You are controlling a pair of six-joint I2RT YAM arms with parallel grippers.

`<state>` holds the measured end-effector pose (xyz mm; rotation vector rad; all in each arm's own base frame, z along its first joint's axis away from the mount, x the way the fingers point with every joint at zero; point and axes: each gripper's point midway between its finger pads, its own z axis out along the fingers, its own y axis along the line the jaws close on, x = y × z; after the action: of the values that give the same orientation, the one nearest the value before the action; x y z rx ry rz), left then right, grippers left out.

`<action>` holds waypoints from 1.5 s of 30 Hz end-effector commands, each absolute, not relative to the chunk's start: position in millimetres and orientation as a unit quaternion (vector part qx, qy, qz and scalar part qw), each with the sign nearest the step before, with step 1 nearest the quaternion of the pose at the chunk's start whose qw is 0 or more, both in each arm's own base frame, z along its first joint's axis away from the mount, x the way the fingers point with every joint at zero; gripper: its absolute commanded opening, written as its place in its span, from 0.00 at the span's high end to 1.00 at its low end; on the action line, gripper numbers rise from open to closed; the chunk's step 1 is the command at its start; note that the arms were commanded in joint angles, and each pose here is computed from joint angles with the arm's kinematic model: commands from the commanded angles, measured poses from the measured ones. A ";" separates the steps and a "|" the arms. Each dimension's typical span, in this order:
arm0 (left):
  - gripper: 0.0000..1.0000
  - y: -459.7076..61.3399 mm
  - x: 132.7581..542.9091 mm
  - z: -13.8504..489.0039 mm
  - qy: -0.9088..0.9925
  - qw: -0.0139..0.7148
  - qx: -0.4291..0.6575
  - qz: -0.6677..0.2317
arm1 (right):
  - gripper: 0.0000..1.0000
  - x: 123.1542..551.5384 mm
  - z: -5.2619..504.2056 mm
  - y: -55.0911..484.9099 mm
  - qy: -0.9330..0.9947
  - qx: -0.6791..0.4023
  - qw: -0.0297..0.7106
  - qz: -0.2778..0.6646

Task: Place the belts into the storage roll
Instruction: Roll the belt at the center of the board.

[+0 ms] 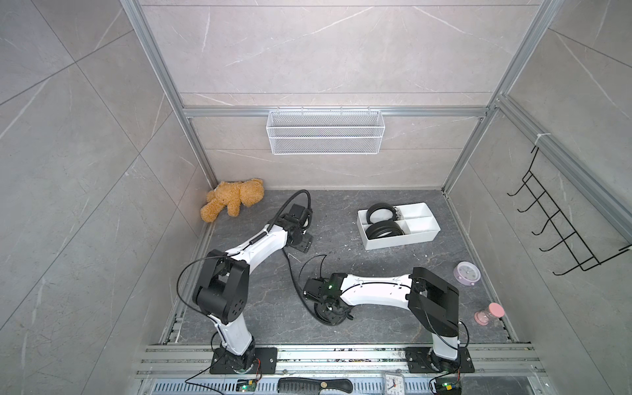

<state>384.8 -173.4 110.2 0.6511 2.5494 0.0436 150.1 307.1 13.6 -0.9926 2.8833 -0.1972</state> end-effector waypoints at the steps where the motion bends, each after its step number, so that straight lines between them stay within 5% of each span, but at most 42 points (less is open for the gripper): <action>1: 0.19 -173.6 383.3 164.9 0.929 0.315 0.191 -0.025 | 1.00 132.5 -5.4 311.8 0.943 -0.330 0.012 -0.046; 7: 0.18 -119.6 334.7 154.7 0.967 0.254 0.037 0.001 | 1.00 133.0 -4.7 309.7 0.941 -0.335 0.012 -0.051; 12: 0.18 -111.7 289.3 120.5 0.970 0.211 -0.079 -0.097 | 1.00 133.5 -4.1 310.3 0.941 -0.334 0.014 -0.050; 17: 0.18 -94.1 274.3 83.3 0.966 0.182 -0.151 -0.100 | 1.00 132.7 -5.2 309.8 0.941 -0.333 0.014 -0.048; 30: 0.57 -144.8 322.3 28.0 0.969 0.142 -0.088 -0.182 | 1.00 133.8 -4.7 314.8 0.943 -0.329 0.018 -0.040; 36: 0.97 -180.3 355.6 32.8 0.967 0.150 -0.021 -0.205 | 1.00 134.3 -2.0 321.2 0.945 -0.326 0.024 -0.028; 42: 0.99 -245.6 362.1 31.9 0.965 0.103 0.093 -0.225 | 1.00 137.1 -1.3 328.6 0.944 -0.327 0.029 -0.024; 45: 0.88 -264.9 358.9 30.2 0.967 0.084 0.127 -0.205 | 1.00 138.6 -1.6 333.2 0.944 -0.328 0.031 -0.020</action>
<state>367.5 -246.2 24.0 0.2120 2.8633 -0.6027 149.5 311.7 13.8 -0.9791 2.8853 -0.1626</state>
